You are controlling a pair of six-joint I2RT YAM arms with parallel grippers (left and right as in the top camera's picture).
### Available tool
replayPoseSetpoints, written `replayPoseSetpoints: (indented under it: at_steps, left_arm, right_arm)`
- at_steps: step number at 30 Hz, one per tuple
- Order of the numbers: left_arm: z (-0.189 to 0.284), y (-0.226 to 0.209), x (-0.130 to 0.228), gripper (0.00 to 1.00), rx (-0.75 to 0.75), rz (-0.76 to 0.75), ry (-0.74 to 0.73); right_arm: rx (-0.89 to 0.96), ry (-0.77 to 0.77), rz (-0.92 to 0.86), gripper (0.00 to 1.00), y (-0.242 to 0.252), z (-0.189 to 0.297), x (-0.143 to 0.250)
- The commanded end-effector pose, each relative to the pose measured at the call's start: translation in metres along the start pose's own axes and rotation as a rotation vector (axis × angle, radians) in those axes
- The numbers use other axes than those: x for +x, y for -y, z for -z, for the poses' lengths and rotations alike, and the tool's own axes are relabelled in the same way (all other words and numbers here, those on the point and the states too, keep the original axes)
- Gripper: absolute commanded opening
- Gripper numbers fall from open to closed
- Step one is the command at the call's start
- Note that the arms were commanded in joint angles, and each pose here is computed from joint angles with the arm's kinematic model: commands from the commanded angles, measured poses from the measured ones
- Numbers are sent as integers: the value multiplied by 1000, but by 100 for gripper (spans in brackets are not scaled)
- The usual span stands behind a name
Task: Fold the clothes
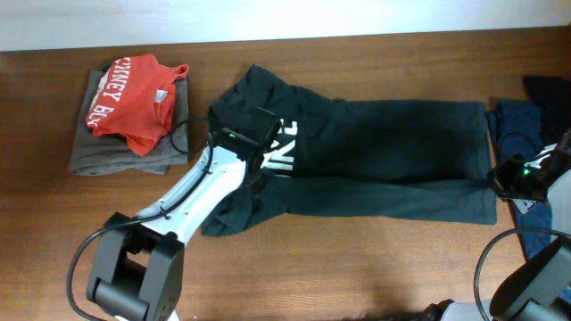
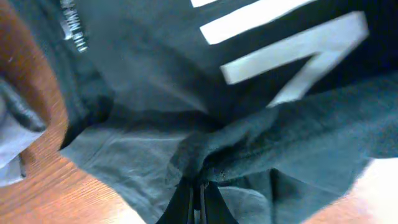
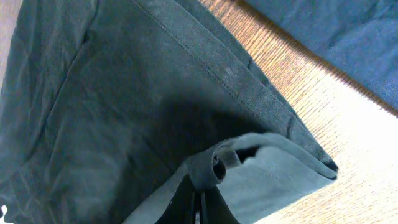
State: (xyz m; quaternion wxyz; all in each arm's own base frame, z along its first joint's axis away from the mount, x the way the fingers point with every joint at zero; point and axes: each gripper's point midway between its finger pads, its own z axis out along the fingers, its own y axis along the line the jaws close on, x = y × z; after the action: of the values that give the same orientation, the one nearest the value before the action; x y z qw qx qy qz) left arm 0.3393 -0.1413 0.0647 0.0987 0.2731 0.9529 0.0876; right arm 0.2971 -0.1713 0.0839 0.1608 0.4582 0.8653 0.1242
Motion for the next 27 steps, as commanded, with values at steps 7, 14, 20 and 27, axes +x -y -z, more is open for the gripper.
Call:
replayPoseSetpoints:
  at_steps: [7,14,20,27]
  left_arm:
    - [-2,-23,-5,0,-24,111,12]
    - [-3,-22,-5,1,-22,111,13]
    - [-3,-28,-2,45,-43,115,3]
    - [-6,-39,15,57,-15,172,-59]
  right_arm:
    - [-2,-9,-4,4,-2,-3,2]
    - [-17,6,33,6,-14,-6,1]
    - [-32,38,54,47,-20,-6,-6]
    - [-2,-30,0,55,-3,-4,8]
